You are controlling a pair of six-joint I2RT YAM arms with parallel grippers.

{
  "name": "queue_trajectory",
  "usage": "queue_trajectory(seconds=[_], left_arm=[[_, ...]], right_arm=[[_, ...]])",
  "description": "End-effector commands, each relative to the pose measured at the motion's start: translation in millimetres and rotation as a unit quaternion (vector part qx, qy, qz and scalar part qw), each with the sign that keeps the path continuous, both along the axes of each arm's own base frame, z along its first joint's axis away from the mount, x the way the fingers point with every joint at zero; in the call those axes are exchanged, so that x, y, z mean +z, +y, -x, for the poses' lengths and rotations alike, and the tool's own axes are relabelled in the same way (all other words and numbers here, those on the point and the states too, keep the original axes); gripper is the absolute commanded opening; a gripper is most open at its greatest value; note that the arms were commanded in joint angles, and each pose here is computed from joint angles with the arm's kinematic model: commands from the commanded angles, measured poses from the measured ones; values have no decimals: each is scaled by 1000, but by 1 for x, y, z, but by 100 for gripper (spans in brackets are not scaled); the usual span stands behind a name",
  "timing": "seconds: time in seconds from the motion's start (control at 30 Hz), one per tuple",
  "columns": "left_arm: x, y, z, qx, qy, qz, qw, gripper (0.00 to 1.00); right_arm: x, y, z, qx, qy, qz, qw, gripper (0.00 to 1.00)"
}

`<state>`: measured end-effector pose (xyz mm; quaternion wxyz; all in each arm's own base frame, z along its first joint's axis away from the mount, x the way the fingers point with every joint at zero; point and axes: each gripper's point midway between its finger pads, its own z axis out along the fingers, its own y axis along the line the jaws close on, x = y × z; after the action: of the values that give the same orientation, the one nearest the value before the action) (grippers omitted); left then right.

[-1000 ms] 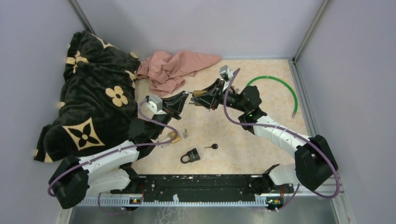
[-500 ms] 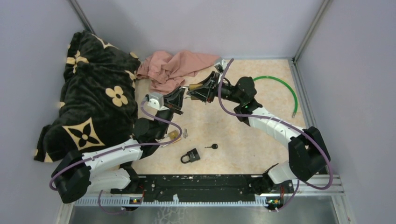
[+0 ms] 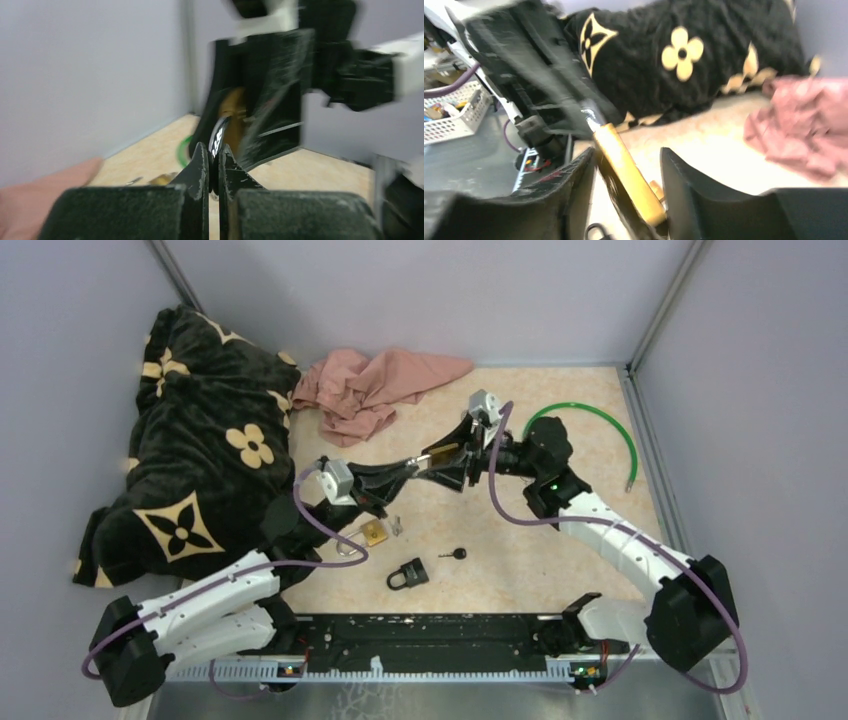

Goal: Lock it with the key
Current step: Lock the lock.

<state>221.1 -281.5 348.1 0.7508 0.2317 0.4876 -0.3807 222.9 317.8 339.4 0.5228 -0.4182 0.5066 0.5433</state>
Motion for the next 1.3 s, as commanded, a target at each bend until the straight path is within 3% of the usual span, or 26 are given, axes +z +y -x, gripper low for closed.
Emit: queue_trajectory(seconds=[0.0,0.03,0.1,0.37,0.53,0.77,0.93,1.27], left_arm=[[-58,-38,83,-264,38,-116,957,0],[-63,-33,76,-251,49,-122,959,0],[-76,-21,61,-223,77,-131,963,0],[-135,14,38,-159,123,-193,960,0],[-125,27,36,-158,119,-176,964,0],[-114,30,50,-194,133,-153,960,0],[-110,29,51,-198,130,-150,960,0],[-105,29,52,-201,128,-147,960,0]], right_arm=[[-89,3,10,-5,53,103,993,61],[-95,-1,12,-9,58,106,993,70],[-105,-7,18,-12,68,111,991,96],[-148,-34,21,-36,78,141,986,98],[-179,-33,29,-21,63,125,990,89],[-185,-12,27,-17,-39,54,998,79],[-185,3,22,14,-33,39,999,75],[-195,14,30,40,-25,51,998,21]])
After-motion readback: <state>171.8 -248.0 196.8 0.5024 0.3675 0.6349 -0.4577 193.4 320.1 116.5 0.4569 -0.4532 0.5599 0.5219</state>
